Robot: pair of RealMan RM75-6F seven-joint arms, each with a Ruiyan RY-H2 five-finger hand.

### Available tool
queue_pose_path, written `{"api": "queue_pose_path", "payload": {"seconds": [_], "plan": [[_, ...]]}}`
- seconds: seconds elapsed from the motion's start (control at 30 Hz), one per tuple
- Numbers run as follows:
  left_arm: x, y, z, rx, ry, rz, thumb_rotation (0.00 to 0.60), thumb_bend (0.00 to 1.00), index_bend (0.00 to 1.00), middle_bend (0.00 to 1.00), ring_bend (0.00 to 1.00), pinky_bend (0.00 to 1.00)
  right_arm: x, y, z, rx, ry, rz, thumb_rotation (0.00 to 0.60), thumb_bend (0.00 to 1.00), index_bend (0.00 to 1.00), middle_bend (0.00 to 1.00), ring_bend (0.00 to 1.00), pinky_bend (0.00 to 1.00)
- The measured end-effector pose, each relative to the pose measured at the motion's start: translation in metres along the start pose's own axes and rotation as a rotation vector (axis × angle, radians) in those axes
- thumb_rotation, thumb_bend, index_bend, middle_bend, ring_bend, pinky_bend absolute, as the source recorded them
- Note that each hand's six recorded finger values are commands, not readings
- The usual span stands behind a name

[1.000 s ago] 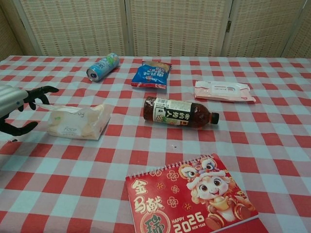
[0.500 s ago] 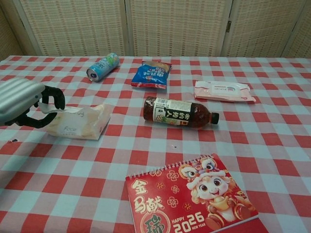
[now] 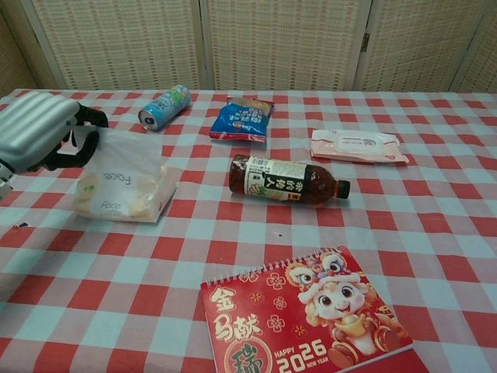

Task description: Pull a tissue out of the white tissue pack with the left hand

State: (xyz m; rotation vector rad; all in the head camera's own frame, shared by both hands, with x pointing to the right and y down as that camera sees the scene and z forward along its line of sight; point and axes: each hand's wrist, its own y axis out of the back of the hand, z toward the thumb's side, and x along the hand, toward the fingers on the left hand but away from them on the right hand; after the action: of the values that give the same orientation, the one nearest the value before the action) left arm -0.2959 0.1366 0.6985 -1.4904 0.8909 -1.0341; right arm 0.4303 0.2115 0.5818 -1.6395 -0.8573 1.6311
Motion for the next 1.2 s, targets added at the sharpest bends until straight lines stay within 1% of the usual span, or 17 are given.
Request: {"api": "queue_pose_path", "payload": {"seconds": [0.07, 0.17, 0.2, 0.3, 0.37, 0.47, 0.53, 0.63, 0.7, 0.77, 0.83, 0.9, 1.03, 1.2], "plan": [[0.012, 0.011, 0.004, 0.005, -0.015, 0.031, 0.6, 0.6, 0.62, 0.55, 0.6, 0.56, 0.0, 0.0, 0.0, 0.0, 0.0, 0.001, 0.6, 0.28, 0.09, 0.1, 0.0, 0.11], [0.03, 0.024, 0.005, 0.029, -0.029, 0.046, 0.6, 0.61, 0.62, 0.56, 0.6, 0.56, 0.001, 0.001, 0.0, -0.003, 0.0, 0.001, 0.6, 0.28, 0.09, 0.1, 0.0, 0.11], [0.034, 0.026, 0.003, 0.046, -0.03, 0.04, 0.6, 0.61, 0.62, 0.56, 0.6, 0.56, 0.001, 0.002, -0.001, -0.004, 0.0, 0.001, 0.6, 0.28, 0.09, 0.1, 0.0, 0.11], [0.047, 0.029, -0.006, 0.109, -0.036, -0.007, 0.6, 0.61, 0.62, 0.56, 0.6, 0.55, 0.002, 0.004, -0.001, -0.011, 0.001, -0.007, 0.6, 0.28, 0.09, 0.1, 0.0, 0.11], [0.054, 0.03, -0.017, 0.154, -0.045, -0.05, 0.6, 0.61, 0.62, 0.56, 0.6, 0.55, 0.002, 0.005, -0.001, -0.013, 0.001, -0.011, 0.6, 0.28, 0.09, 0.1, 0.0, 0.11], [0.062, 0.036, -0.041, 0.236, -0.044, -0.093, 0.6, 0.61, 0.62, 0.56, 0.6, 0.55, 0.002, 0.006, -0.001, -0.011, 0.002, -0.015, 0.6, 0.28, 0.09, 0.1, 0.0, 0.11], [0.065, 0.039, -0.056, 0.273, -0.022, -0.101, 0.6, 0.6, 0.62, 0.56, 0.6, 0.55, 0.002, 0.005, -0.001, -0.004, 0.001, -0.014, 0.6, 0.28, 0.09, 0.1, 0.0, 0.11], [0.07, 0.048, -0.072, 0.266, 0.014, -0.095, 0.6, 0.6, 0.62, 0.56, 0.6, 0.55, 0.001, 0.003, -0.002, 0.012, -0.003, -0.005, 0.6, 0.28, 0.09, 0.1, 0.0, 0.11], [0.074, 0.056, -0.078, 0.263, 0.027, -0.082, 0.6, 0.6, 0.62, 0.56, 0.6, 0.55, 0.0, 0.002, -0.002, 0.015, -0.005, 0.003, 0.6, 0.28, 0.09, 0.1, 0.0, 0.11], [0.076, 0.061, -0.082, 0.285, 0.032, -0.074, 0.6, 0.6, 0.62, 0.56, 0.6, 0.55, 0.001, 0.001, -0.002, 0.019, -0.005, 0.009, 0.6, 0.28, 0.09, 0.1, 0.0, 0.11], [0.076, 0.061, -0.089, 0.326, 0.042, -0.082, 0.6, 0.6, 0.62, 0.56, 0.6, 0.55, 0.001, 0.002, -0.002, 0.021, -0.005, 0.008, 0.6, 0.28, 0.09, 0.1, 0.0, 0.11], [0.074, 0.058, -0.098, 0.366, 0.055, -0.104, 0.6, 0.6, 0.62, 0.56, 0.6, 0.55, 0.002, 0.003, -0.002, 0.018, -0.003, 0.005, 0.6, 0.28, 0.09, 0.1, 0.0, 0.11], [0.066, 0.049, -0.124, 0.435, 0.105, -0.163, 0.6, 0.61, 0.62, 0.56, 0.6, 0.55, 0.002, 0.004, -0.002, 0.016, -0.001, 0.003, 0.6, 0.28, 0.09, 0.1, 0.0, 0.11], [0.057, 0.043, -0.155, 0.489, 0.176, -0.203, 0.6, 0.61, 0.62, 0.56, 0.6, 0.56, 0.001, 0.002, -0.002, 0.02, -0.003, 0.009, 0.6, 0.28, 0.09, 0.1, 0.0, 0.11]]}}
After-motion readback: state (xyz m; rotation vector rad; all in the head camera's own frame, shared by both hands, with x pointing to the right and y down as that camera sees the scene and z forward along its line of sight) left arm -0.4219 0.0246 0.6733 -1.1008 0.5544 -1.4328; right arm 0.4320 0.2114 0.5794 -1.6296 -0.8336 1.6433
